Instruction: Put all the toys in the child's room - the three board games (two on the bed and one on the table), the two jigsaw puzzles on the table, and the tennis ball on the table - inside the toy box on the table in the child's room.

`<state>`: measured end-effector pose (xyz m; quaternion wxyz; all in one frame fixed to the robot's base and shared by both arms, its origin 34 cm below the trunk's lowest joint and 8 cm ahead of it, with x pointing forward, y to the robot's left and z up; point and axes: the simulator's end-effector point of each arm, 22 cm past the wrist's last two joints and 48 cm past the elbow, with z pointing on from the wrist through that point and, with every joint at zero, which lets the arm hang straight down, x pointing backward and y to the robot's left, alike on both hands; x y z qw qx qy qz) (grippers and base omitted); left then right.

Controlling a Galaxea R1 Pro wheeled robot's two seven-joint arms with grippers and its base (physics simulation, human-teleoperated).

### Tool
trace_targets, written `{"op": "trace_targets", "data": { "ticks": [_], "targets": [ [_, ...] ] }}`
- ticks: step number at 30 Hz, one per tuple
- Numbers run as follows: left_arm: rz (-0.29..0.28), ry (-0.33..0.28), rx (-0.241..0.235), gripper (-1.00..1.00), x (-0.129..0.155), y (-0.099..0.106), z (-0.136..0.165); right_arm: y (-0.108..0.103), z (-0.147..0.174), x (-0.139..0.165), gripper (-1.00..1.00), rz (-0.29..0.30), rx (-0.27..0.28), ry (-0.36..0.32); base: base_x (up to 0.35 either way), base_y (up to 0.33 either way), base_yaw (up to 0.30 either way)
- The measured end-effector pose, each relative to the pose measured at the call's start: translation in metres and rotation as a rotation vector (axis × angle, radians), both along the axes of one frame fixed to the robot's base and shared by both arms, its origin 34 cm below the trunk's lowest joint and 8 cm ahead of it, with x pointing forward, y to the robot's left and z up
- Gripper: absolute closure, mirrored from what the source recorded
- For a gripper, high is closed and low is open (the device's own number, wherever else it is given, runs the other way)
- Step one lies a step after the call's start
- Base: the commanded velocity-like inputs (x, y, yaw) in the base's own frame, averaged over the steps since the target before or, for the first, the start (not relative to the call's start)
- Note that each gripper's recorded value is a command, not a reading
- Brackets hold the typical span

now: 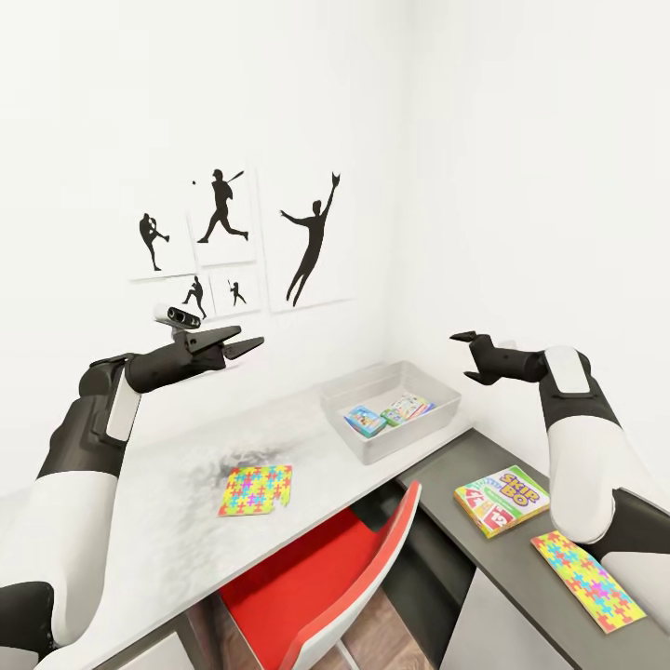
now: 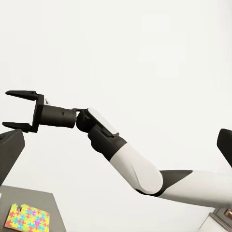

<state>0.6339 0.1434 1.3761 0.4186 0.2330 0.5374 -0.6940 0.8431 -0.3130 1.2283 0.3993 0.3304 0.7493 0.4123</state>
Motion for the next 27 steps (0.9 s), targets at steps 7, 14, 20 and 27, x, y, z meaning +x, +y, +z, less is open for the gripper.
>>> {"op": "trace_targets", "data": {
  "ticks": [7,14,20,27],
  "targets": [
    [0.000,0.001,0.000,-1.00,0.0000,0.0000,-0.0006,0.0008,-0.0002,0.0002,-1.00,0.000,0.000,0.000,0.000,0.000,0.000],
    [0.000,0.000,0.000,-1.00,-0.0005,0.0001,0.0001,0.0033,0.0008,0.0002,-1.00,0.003,0.001,-0.001,-0.055,0.000,0.043],
    [0.000,-0.005,0.000,-1.00,-0.0023,0.0001,0.0023,0.0036,0.0039,-0.0009,-1.00,0.004,0.000,-0.005,-0.041,0.000,0.210],
    [0.000,-0.010,0.000,-1.00,-0.0044,0.0001,0.0052,0.0029,0.0081,-0.0023,-1.00,0.003,-0.001,-0.011,-0.006,0.000,0.249]
  ]
}}
